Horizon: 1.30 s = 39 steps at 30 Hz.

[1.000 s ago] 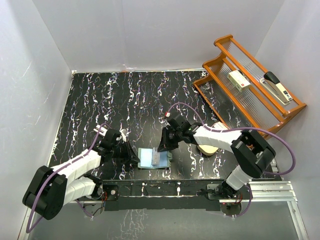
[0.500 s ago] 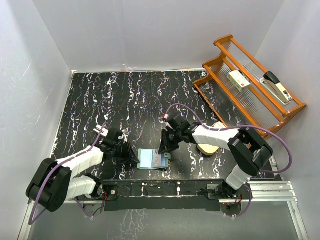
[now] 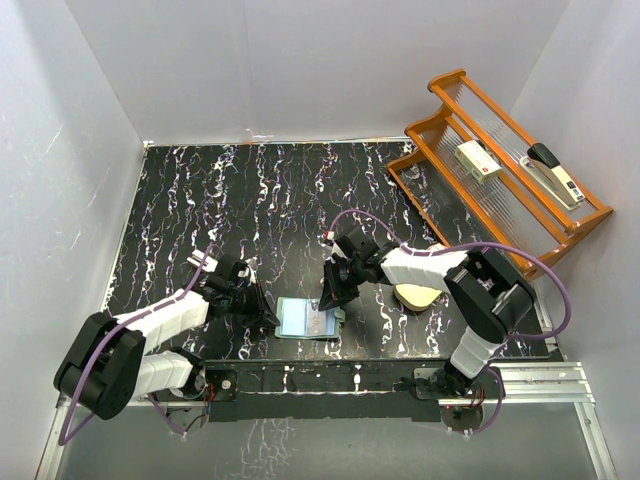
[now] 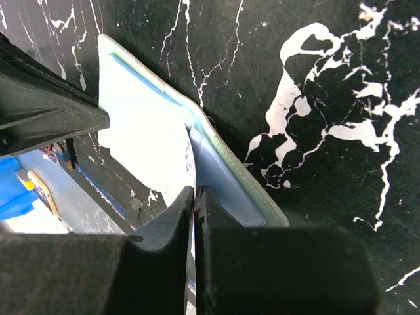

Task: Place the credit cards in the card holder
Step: Insert the credit card into the card holder.

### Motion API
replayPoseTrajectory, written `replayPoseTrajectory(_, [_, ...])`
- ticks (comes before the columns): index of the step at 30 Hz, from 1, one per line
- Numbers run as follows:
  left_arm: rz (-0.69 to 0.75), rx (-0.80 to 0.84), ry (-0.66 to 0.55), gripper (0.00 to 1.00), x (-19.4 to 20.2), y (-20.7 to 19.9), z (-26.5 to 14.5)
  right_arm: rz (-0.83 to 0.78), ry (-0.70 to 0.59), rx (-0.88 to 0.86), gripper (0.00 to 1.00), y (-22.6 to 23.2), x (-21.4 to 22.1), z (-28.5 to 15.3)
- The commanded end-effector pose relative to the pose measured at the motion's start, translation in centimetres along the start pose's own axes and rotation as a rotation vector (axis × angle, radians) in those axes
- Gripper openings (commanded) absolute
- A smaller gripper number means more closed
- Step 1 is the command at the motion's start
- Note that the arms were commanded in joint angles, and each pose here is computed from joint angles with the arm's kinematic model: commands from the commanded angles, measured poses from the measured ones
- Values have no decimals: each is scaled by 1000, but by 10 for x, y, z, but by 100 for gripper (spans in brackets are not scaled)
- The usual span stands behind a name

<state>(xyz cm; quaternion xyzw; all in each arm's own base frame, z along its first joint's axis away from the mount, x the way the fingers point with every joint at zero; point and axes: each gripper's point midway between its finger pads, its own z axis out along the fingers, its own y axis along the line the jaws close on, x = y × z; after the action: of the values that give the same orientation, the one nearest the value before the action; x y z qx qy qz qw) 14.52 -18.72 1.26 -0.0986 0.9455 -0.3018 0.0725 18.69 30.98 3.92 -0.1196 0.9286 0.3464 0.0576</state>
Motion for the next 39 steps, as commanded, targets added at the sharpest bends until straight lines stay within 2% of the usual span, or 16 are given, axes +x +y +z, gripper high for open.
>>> replayPoseTrajectory(1, [6, -59, 25, 0, 6, 12, 1, -63, -23, -7, 0, 1, -10, 4])
replayPoseTrajectory(24, [4, -85, 42, 0, 10, 16, 4, -61, -24, -62, 0, 5, -14, 12])
replayPoseTrajectory(39, [-9, -75, 48, 0, 14, 16, 4, -2, -31, -88, 0, -6, -14, 20])
